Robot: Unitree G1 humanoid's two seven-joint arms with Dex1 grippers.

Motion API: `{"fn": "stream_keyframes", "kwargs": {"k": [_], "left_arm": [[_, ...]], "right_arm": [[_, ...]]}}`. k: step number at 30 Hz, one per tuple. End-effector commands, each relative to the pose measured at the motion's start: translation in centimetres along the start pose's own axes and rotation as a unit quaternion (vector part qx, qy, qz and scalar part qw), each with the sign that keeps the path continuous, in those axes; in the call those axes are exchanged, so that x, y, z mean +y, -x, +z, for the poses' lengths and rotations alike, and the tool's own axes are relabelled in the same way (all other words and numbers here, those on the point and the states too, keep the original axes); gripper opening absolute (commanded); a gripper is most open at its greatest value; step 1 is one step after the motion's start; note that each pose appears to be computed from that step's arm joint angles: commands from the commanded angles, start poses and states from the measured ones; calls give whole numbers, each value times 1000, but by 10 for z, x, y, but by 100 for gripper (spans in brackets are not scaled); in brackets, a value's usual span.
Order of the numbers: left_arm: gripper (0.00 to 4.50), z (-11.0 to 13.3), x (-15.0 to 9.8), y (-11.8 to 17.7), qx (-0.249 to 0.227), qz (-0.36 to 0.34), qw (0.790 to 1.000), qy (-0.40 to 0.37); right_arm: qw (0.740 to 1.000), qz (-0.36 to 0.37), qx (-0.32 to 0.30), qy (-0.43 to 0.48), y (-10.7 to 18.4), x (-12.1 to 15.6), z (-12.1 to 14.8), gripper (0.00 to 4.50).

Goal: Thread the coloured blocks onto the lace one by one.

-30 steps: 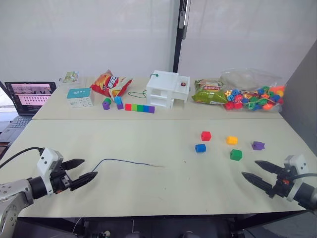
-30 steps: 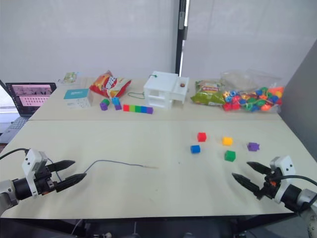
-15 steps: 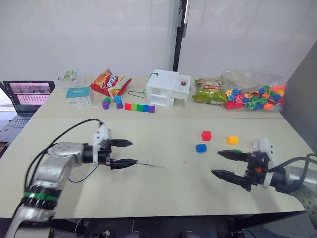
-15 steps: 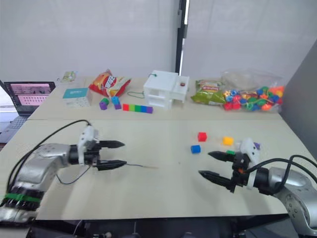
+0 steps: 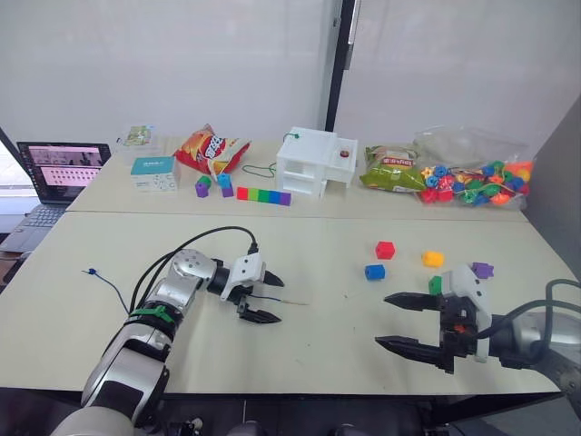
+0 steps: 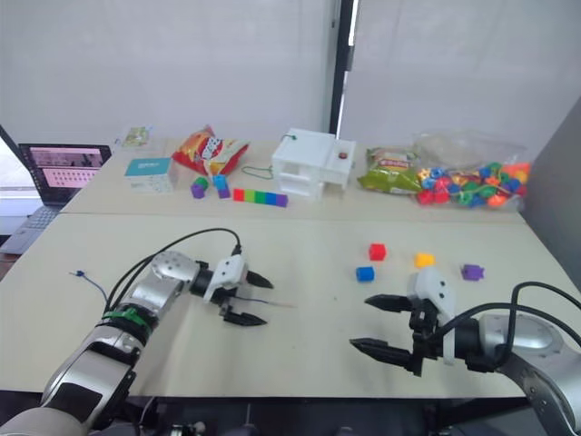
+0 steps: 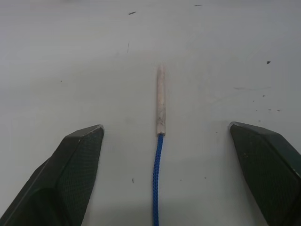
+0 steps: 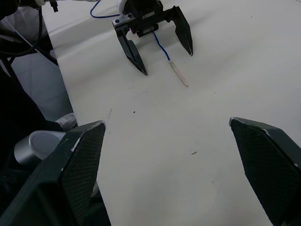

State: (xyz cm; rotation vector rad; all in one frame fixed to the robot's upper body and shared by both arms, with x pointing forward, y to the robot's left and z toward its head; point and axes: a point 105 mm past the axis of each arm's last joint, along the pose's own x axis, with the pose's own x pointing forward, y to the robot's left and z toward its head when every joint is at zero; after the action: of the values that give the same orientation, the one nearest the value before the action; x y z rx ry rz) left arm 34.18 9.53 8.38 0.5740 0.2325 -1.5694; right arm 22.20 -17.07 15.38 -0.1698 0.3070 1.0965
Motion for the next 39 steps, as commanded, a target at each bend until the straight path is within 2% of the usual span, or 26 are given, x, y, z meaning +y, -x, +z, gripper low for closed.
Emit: {"fn": "stream_keyframes", "kwargs": {"k": [1, 5, 15, 20, 28, 32, 36, 39], "left_arm": [[450, -10, -8, -9, 36, -33, 999, 0], [337, -15, -8, -12, 60, -38, 997, 4], [7, -24, -10, -23, 92, -41, 995, -5], [3, -26, -7, -23, 99, -31, 995, -8], [3, -3, 6, -9, 60, -1, 998, -22], [3, 35, -3, 26, 0, 4, 1000, -15], [3, 38, -20, 41, 9, 12, 1000, 4], [3, 40, -29, 49, 18, 35, 999, 13]], "right_arm": [[999, -11, -15, 27, 1, 1, 10, 445], [999, -14, -22, 28, 0, 2, 12, 450], [999, -20, -32, 27, -1, 5, 14, 450], [999, -22, -36, 29, -1, 5, 16, 450], [997, -49, -48, 22, -1, 0, 14, 450], [987, -150, -65, -2, 9, -23, 2, 450], [967, -240, -77, -22, 19, -42, -7, 450], [926, -365, -87, -39, 42, -75, -14, 450]]}}
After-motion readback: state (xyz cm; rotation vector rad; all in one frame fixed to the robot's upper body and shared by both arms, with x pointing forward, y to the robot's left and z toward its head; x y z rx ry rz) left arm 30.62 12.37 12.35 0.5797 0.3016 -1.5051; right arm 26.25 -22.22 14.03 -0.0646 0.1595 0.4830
